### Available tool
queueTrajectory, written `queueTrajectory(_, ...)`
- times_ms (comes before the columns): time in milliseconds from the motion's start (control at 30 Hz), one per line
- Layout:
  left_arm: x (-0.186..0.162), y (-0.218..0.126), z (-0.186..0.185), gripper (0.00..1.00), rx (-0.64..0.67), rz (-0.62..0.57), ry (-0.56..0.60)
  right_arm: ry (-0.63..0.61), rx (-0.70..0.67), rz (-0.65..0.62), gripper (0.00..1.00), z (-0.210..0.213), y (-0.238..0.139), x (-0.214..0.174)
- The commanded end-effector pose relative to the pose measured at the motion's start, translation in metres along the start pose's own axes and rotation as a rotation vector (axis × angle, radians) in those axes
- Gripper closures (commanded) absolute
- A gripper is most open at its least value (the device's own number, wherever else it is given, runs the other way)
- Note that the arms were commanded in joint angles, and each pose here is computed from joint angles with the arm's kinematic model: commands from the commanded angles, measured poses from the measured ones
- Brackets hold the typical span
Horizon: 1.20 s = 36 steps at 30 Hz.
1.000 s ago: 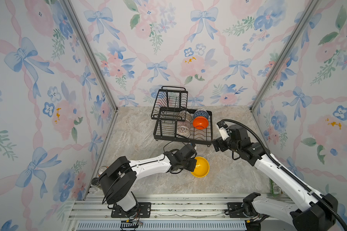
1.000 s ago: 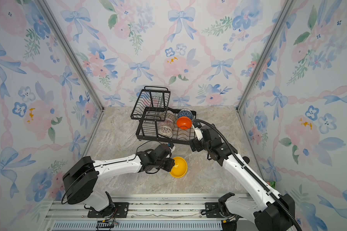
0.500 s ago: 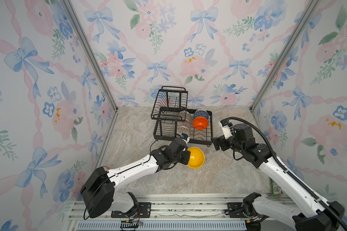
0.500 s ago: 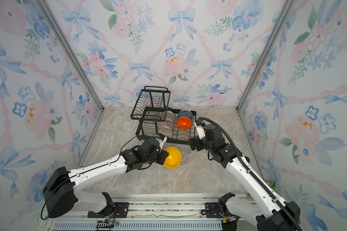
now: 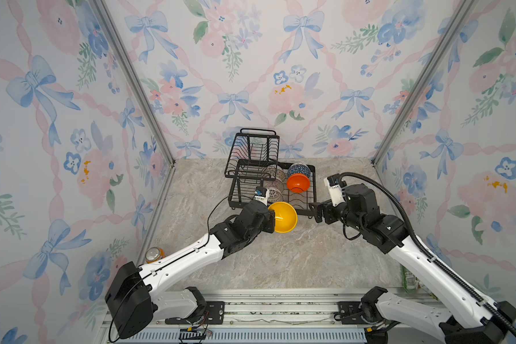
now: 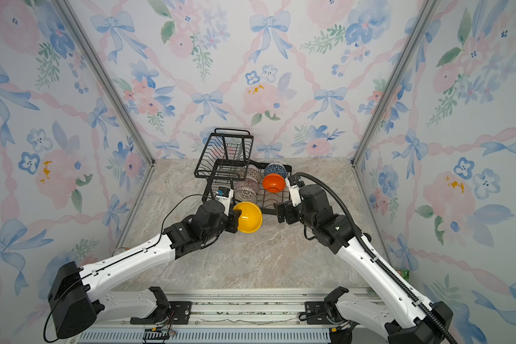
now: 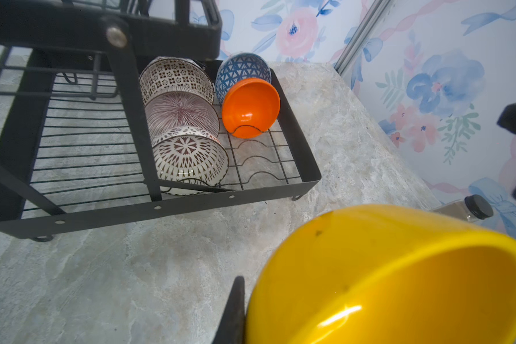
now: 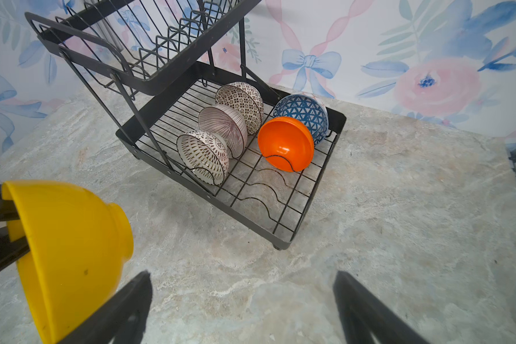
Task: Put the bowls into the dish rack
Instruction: 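Grasp the yellow bowl's rim with the right gripper beside the left gripper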
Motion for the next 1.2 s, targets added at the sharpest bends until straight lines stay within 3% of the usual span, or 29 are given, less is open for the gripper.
queueTrajectory(0,0.015,-0.002,0.004,1.0,0.03,-0.081,-0.037,0.054,0.04,-0.065,0.03,0.012,-0.015,0.019)
queueTrajectory(333,0.027,0.008,-0.005,1.0,0.025,-0.112,-0.045,0.045,0.099,-0.076,0.03,0.041,-0.015,0.028)
queueTrajectory(1033,0.037,0.016,-0.029,1.0,-0.05,-0.111,-0.01,0.083,0.093,0.003,0.0,0.059,0.042,0.016)
queueTrajectory(1167,0.037,0.016,-0.031,1.0,-0.056,-0.111,-0.007,0.083,0.081,0.021,0.07,0.058,0.047,0.012)
Point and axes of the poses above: each gripper's point midway between its finger pads, its own y axis out along the fingers, its own z axis along the line the jaws close on, x = y × z, the point moved 5 cm from there along -y, back along the fingers, and after that the axes turned 2 degrees about -y, right-handed, at the moved point
